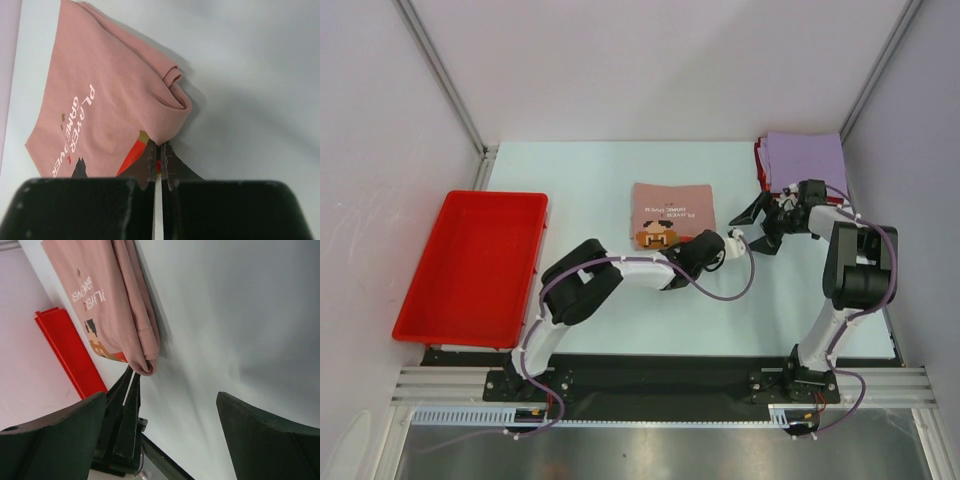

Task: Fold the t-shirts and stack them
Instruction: Neatly place the folded tshirt to the corner

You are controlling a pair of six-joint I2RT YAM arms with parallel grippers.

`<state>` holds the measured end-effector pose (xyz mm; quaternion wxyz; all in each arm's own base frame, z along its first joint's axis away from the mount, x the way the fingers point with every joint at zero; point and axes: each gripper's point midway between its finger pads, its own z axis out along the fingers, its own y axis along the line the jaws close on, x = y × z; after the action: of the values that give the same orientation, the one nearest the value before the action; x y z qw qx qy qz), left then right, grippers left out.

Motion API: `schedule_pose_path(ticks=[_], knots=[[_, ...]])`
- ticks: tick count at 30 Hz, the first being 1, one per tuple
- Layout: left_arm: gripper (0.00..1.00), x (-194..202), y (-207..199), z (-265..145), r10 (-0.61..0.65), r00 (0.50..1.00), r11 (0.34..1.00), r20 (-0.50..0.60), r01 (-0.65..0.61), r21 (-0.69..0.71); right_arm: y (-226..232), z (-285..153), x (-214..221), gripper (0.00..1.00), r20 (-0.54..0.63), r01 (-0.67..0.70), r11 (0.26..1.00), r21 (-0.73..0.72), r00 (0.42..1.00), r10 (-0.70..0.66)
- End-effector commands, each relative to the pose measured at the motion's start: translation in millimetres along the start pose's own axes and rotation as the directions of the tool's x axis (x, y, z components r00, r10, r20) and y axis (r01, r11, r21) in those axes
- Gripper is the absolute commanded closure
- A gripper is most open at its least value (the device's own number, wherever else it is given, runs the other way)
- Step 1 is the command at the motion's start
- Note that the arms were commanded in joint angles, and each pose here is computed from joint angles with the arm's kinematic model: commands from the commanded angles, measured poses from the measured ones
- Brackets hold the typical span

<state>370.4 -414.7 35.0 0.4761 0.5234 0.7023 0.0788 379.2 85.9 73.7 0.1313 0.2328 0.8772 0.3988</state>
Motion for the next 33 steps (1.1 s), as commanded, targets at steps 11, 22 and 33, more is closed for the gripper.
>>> schedule_pose_path(ticks=[11,22,33], knots=[[1.0,-46.4,72.6,-41.6,-0.123,0.98,0.989,0.157,0.134,-0.057,42.4,55.8,-2.8,0.0,-0.084,-0.009,0.982,-0.188,0.996,-0.007],[1.0,-43.2,68.7,-37.0,-0.128,0.98,0.99,0.154,0.135,-0.035,59.5,47.6,-30.9,0.0,-0.024,-0.06,0.96,-0.275,0.998,0.056],[1.0,-50.4,77.5,-38.9,-0.147,0.974,0.987,0.173,0.156,-0.04,70.9,70.2,-43.5,0.0,-0.069,-0.075,0.974,-0.214,0.996,0.061]])
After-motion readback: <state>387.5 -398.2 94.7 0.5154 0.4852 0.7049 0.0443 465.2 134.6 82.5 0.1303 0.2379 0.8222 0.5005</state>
